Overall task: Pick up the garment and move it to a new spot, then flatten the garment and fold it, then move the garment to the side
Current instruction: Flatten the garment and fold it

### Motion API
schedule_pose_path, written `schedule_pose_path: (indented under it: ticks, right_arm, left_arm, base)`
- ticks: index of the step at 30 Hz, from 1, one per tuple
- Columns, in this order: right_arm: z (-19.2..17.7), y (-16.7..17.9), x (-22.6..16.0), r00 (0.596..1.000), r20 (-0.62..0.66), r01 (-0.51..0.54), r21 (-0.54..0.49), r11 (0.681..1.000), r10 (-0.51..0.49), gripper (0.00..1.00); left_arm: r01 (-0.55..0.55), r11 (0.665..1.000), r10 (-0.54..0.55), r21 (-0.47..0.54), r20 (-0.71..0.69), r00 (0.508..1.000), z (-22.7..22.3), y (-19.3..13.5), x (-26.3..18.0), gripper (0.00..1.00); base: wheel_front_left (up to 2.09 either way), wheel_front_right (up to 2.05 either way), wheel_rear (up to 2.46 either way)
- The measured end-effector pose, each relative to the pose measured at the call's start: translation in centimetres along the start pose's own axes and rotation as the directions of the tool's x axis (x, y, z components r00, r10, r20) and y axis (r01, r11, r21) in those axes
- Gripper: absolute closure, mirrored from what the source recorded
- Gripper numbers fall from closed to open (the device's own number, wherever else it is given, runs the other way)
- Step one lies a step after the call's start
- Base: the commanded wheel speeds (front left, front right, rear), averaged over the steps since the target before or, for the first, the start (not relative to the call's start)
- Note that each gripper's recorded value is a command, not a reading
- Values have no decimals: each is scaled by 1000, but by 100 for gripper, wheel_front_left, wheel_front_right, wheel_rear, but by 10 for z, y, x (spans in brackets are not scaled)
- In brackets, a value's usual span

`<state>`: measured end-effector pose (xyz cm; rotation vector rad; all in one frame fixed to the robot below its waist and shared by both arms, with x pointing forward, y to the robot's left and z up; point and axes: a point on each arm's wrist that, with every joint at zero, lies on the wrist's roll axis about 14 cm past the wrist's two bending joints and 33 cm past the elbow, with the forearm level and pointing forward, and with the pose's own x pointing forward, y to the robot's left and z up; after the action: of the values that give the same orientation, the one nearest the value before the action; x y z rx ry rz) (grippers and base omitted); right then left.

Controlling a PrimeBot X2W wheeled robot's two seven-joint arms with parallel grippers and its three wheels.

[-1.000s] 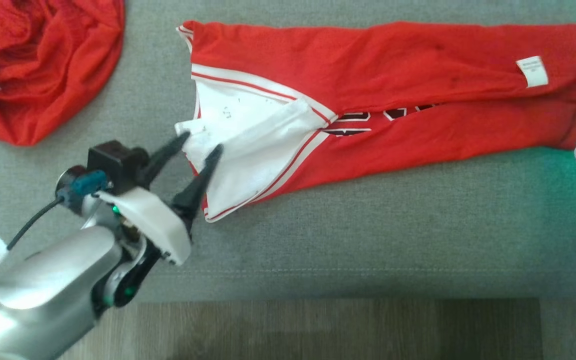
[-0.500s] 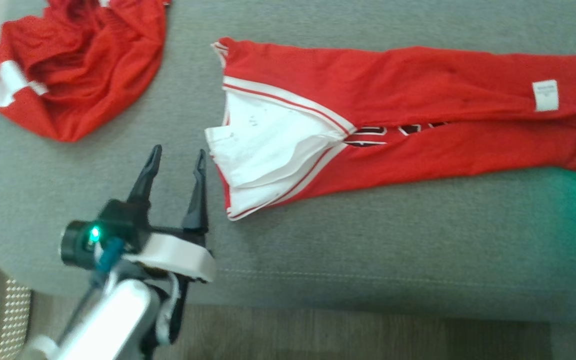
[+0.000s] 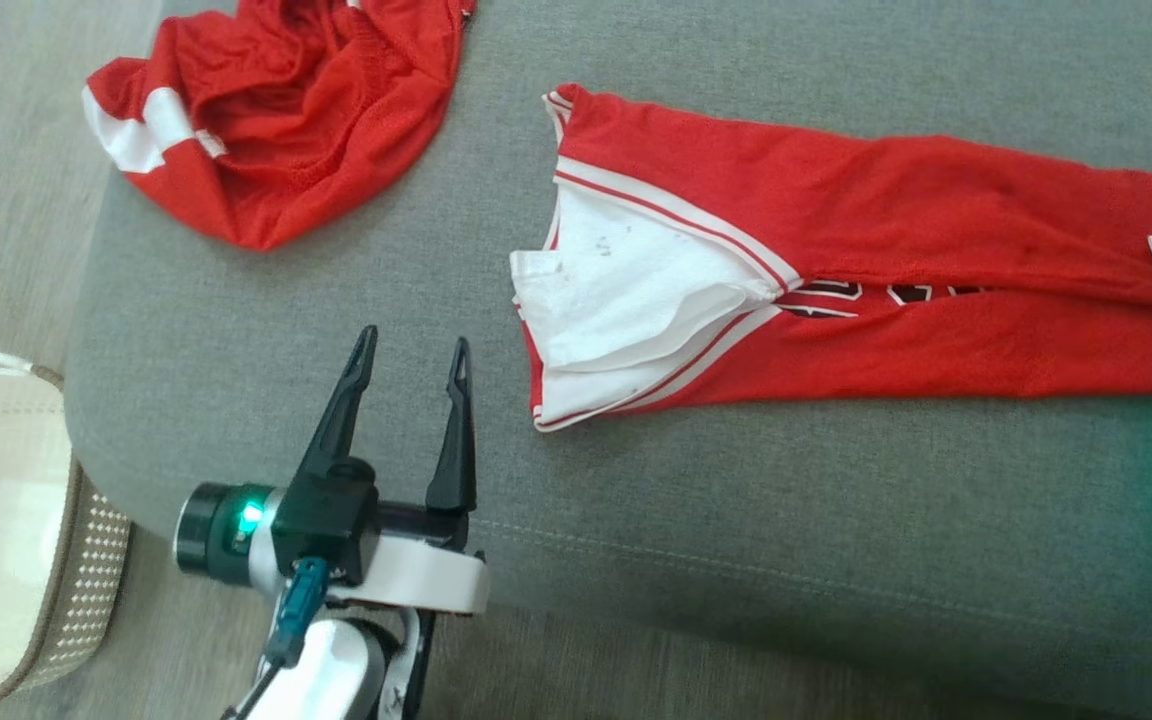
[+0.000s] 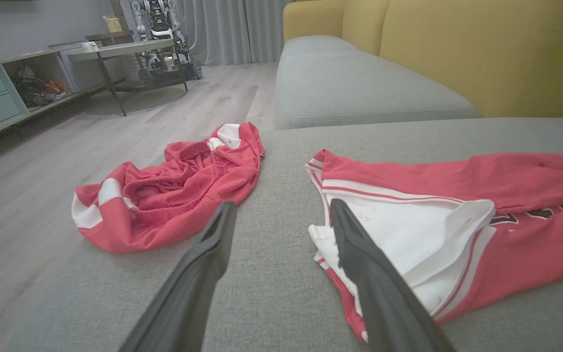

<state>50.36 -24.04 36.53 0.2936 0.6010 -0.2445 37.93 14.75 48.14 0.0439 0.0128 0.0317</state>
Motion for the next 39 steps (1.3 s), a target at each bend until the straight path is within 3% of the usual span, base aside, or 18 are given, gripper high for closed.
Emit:
schedule_pose_path:
  ticks: [2, 9, 19, 25, 28, 32, 39]
  right_arm:
    - [-1, 3, 0, 1000, -11, -7, 4, 1000, 7, 96]
    - [4, 14, -8, 998, 8, -58, 23, 998, 58, 100]
    - [75, -49, -58, 966, 255, 74, -87, 993, -49, 100]
    - [111, -66, -79, 941, 324, 143, -128, 981, -95, 100]
    - [118, -48, -83, 943, 328, 113, -172, 979, -51, 100]
    - [116, 5, -85, 950, 300, -8, -254, 967, 86, 100]
    - [118, 79, -106, 910, 294, -192, -327, 925, 293, 100]
  left_arm:
    - [0, 1000, 0, 3, 12, 1000, 3, 1, 0, 0]
    - [11, 1000, -12, 15, 41, 999, 9, 2, 1, 0]
    - [91, 996, -91, 1, 71, 993, 14, -19, 13, 0]
    - [139, 990, -138, 1, 63, 988, 9, -31, 17, 0]
    - [147, 989, -147, 1, 63, 987, 8, -33, 18, 0]
    - [144, 990, -143, -6, 68, 987, 10, -32, 18, 0]
    - [132, 991, -131, -5, 88, 987, 18, -29, 15, 0]
  base:
    - [0, 0, 0]
    - [0, 0, 0]
    - [0, 0, 0]
    - [0, 0, 0]
    - [0, 0, 0]
    - [0, 0, 0]
    - [0, 0, 0]
